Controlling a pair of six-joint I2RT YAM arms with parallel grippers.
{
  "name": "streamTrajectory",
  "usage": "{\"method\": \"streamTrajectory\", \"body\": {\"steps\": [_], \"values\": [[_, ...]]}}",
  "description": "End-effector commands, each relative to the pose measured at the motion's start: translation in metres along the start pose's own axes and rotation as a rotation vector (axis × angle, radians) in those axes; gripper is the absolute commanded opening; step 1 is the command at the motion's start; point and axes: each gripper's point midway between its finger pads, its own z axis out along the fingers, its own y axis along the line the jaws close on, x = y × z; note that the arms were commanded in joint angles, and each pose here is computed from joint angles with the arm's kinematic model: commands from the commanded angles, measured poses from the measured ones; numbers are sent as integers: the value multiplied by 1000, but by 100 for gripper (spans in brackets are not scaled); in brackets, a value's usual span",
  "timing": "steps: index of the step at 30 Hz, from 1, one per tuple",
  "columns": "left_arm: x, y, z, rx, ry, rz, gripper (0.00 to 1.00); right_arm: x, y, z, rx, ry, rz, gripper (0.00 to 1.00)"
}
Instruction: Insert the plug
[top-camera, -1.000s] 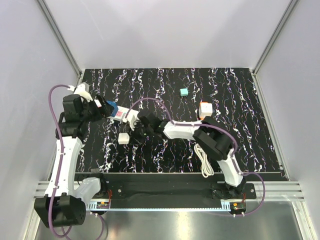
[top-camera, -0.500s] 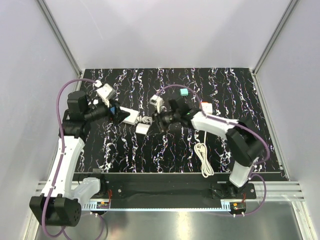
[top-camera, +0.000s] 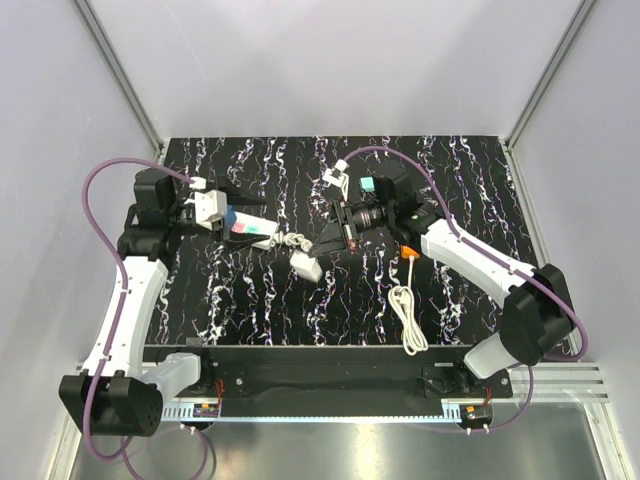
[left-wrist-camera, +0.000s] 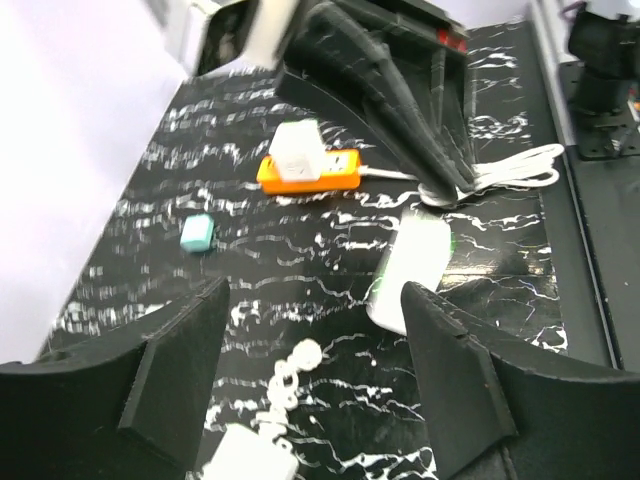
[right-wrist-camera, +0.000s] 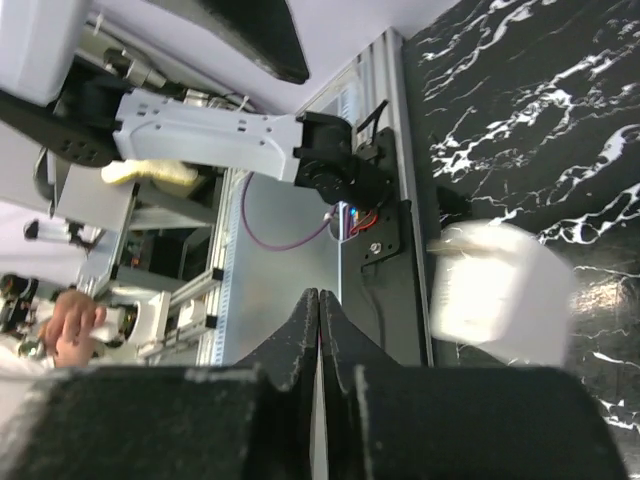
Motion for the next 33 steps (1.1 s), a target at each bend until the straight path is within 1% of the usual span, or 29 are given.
{"method": "streamTrajectory", "body": {"steps": [1, 4, 7, 8, 9, 10, 11, 12, 13, 14, 15, 16, 17, 18, 19, 20, 21, 22, 23, 24, 25, 26, 27, 28, 29, 30, 31, 33], "values": [[-36, -22, 2, 151, -149, 195, 73, -16, 36, -6, -94, 10, -3, 0], [-32, -23, 3, 142, -137, 195, 72, -21, 41, -6, -102, -2, 12, 0], [-11, -12, 1, 40, -44, 223, 72, -19, 25, -5, -48, -15, 32, 0], [-4, -10, 1, 18, -21, 219, 72, -18, 8, -3, 8, -33, 42, 0], [2, -3, -1, -27, 21, 197, 72, -16, -8, -2, 75, -43, 65, 2], [5, 1, -2, -48, 37, 170, 71, -3, -30, -4, 187, -25, 144, 3], [7, 7, -3, -74, 54, 148, 71, -3, -68, -9, 378, -61, 118, 6], [11, 11, -5, -112, 72, 75, 71, 2, -85, -13, 471, -64, 134, 13], [17, 22, -9, -193, 111, 33, 70, 8, -102, -19, 561, -66, 170, 26], [15, 37, -11, -264, 101, 46, 70, 9, -126, -27, 685, -105, 215, 30], [18, 57, -21, -436, 106, -95, 71, 9, -134, -28, 725, -122, 235, 33], [6, 88, -41, -653, 57, -159, 73, 7, -147, -28, 806, -147, 249, 46], [-4, 92, -42, -660, 40, -130, 73, 7, -151, -23, 845, -152, 239, 47], [-5, 116, -64, -856, 1, -271, 73, 5, -156, -20, 884, -158, 225, 47], [10, 130, -79, -960, 22, -389, 74, 8, -174, -17, 959, -151, 210, 48], [-7, 146, -96, -1064, 3, -437, 74, 3, -166, 3, 942, -140, 169, 52], [0, 155, -112, -1174, -2, -555, 74, -1, -167, 15, 925, -137, 139, 57], [21, 154, -108, -1143, 62, -653, 73, 8, -175, 35, 881, -75, 97, 60], [15, 157, -107, -1122, 61, -663, 71, 4, -173, 49, 839, -63, 53, 67], [20, 159, -110, -1153, 67, -705, 71, 2, -169, 68, 790, -54, -7, 70], [24, 156, -113, -1179, 70, -732, 71, 10, -178, 79, 766, -3, -86, 71], [33, 151, -114, -1198, 72, -753, 73, 8, -181, 87, 759, 1, -143, 76], [28, 148, -122, -1248, 42, -750, 76, 9, -180, 99, 750, 12, -197, 79], [27, 147, -125, -1273, 20, -746, 76, 16, -194, 105, 773, 44, -235, 82], [37, 141, -127, -1293, 25, -762, 76, 10, -195, 113, 765, 39, -261, 86], [32, 138, -132, -1321, 3, -758, 77, 13, -194, 124, 745, 46, -285, 92], [32, 137, -133, -1326, -4, -753, 78, 22, -204, 132, 743, 75, -315, 93], [36, 134, -131, -1317, 1, -763, 79, 21, -211, 141, 746, 70, -364, 95]]}}
